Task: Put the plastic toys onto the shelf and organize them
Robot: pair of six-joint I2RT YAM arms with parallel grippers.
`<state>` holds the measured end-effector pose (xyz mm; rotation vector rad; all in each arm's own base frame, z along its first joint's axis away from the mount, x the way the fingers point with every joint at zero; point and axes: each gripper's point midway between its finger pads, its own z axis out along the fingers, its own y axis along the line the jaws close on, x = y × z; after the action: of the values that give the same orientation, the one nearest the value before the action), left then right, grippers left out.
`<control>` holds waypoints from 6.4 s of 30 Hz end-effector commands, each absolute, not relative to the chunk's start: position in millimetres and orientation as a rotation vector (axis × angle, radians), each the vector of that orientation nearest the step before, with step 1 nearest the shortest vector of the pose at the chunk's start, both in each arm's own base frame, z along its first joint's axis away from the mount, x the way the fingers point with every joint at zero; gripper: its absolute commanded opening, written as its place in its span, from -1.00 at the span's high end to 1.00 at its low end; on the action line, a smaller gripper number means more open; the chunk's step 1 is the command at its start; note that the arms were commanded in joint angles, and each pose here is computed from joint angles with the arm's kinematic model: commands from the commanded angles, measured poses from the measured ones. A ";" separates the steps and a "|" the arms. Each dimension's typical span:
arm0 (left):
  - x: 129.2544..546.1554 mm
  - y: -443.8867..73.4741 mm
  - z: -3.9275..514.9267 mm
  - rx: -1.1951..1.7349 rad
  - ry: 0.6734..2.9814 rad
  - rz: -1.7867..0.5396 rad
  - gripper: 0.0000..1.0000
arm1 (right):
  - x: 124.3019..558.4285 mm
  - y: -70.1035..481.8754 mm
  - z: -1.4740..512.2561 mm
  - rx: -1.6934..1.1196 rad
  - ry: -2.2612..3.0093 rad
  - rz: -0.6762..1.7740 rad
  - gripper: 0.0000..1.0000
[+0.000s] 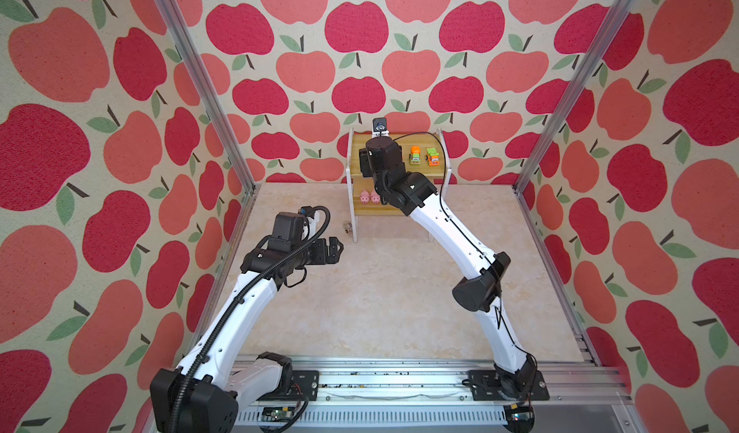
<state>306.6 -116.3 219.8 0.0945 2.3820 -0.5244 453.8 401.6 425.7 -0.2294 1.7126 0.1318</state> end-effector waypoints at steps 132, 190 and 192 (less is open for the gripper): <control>254.7 -266.7 24.2 1.389 2.574 0.106 -0.65 | 241.4 126.0 243.3 -0.261 1.980 0.396 -0.34; 296.0 -145.9 219.6 0.249 2.415 -0.474 -0.98 | 267.4 367.3 42.7 -0.707 1.984 0.526 0.31; 297.0 -143.5 227.2 0.249 2.393 -0.473 -0.98 | 265.1 370.8 45.7 -0.728 1.980 0.521 0.47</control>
<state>298.5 -144.7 204.2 0.2150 2.4435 -0.4579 263.8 363.2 41.3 -0.7163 1.9849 0.5218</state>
